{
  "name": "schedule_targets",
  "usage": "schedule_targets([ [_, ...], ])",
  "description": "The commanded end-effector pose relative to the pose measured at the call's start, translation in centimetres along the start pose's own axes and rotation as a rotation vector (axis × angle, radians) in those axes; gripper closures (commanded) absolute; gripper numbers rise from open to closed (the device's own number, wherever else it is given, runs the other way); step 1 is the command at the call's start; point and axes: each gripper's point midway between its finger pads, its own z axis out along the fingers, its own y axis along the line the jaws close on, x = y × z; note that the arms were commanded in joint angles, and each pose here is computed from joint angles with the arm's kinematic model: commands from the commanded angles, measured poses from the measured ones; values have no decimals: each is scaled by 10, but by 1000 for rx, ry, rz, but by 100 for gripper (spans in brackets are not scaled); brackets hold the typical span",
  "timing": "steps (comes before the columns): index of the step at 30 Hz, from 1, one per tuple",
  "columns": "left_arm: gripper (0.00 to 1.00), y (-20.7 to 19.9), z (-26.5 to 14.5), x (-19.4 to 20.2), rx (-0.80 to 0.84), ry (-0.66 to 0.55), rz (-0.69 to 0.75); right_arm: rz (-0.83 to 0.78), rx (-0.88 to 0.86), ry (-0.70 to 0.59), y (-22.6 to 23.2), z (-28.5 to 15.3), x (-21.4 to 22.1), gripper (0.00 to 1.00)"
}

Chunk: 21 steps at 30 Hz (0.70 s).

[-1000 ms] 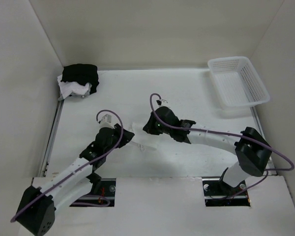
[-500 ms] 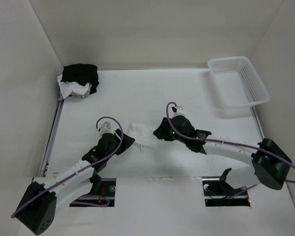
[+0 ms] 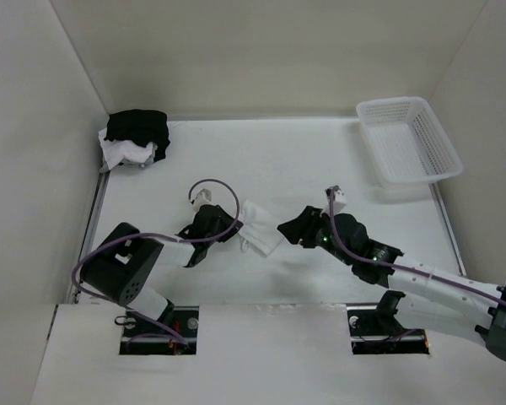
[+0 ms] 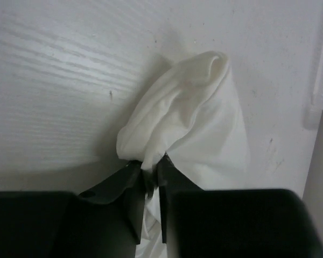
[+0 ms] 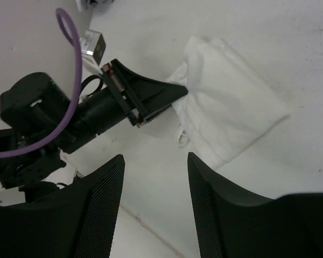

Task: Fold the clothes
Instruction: Fold the tank top, then neatly place the folded tank top to the corner

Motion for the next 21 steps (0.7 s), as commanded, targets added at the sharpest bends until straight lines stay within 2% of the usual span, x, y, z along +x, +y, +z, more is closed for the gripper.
schedule_targets([
  [1,93,-27,21,-11,58,-26,46,17,-15,-54,2,-4,-13,45],
  [4,100,-58,41,-30,101,-65,73,21,-20,-62,0,-8,-14,45],
  [8,100,-114,60,-74,183,-132,72,52,-32,-85,-5,-18,-15,45],
  [15,100,-213,61,-193,296,-302,150,77,-13,-120,-24,-26,-28,44],
  [18,100,-219,39,-267,266,-435,180,73,-18,-106,-27,-24,-27,44],
  [21,100,-190,5,-351,191,-602,149,67,-22,-98,-28,-24,-27,43],
])
